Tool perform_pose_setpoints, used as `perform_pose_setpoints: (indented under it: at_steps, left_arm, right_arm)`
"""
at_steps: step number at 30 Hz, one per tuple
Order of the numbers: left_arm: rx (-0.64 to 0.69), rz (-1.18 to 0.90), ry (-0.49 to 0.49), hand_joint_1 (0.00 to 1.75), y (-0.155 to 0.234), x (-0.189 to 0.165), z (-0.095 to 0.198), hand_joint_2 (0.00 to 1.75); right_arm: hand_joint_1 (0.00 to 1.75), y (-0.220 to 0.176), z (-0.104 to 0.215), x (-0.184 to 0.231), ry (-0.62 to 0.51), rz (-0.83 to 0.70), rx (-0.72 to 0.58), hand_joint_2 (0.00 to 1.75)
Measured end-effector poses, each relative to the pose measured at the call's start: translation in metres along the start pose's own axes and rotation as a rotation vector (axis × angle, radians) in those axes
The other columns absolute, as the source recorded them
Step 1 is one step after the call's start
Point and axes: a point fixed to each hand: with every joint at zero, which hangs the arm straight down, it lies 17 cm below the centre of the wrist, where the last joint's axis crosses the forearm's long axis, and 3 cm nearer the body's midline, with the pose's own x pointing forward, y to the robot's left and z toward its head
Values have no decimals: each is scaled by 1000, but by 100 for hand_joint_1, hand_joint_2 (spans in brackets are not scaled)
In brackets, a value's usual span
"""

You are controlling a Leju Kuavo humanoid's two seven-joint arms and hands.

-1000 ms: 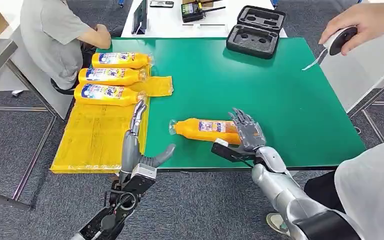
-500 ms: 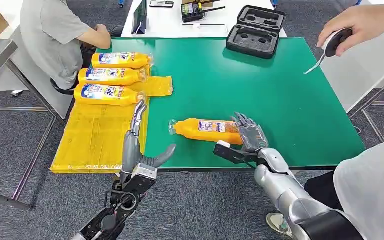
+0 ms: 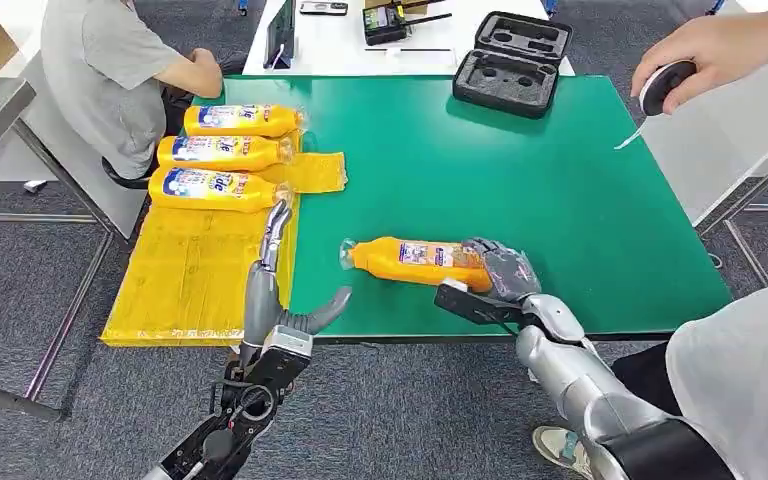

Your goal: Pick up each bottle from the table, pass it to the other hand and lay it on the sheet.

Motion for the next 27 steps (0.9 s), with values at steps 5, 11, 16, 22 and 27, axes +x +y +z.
perform_pose_setpoints:
  at_steps: [5,11,16,22,27]
  left_arm:
    - [-7,4,-4,0,-3,2,0,175]
    - [-5,7,-5,0,-2,2,-1,175]
    - [-4,8,-8,0,-3,3,-2,175]
    - [-6,-1,-13,0,-3,4,-1,175]
    - [-6,-4,-15,0,-4,5,-1,175]
  right_arm:
    - [166,-1,1,-7,21,4,-1,175]
    - [168,-2,3,-15,40,24,5,175]
    - [143,-2,3,-17,43,19,6,175]
    - [31,-4,3,-15,35,24,-5,175]
    - [0,1,7,-15,31,36,-6,175]
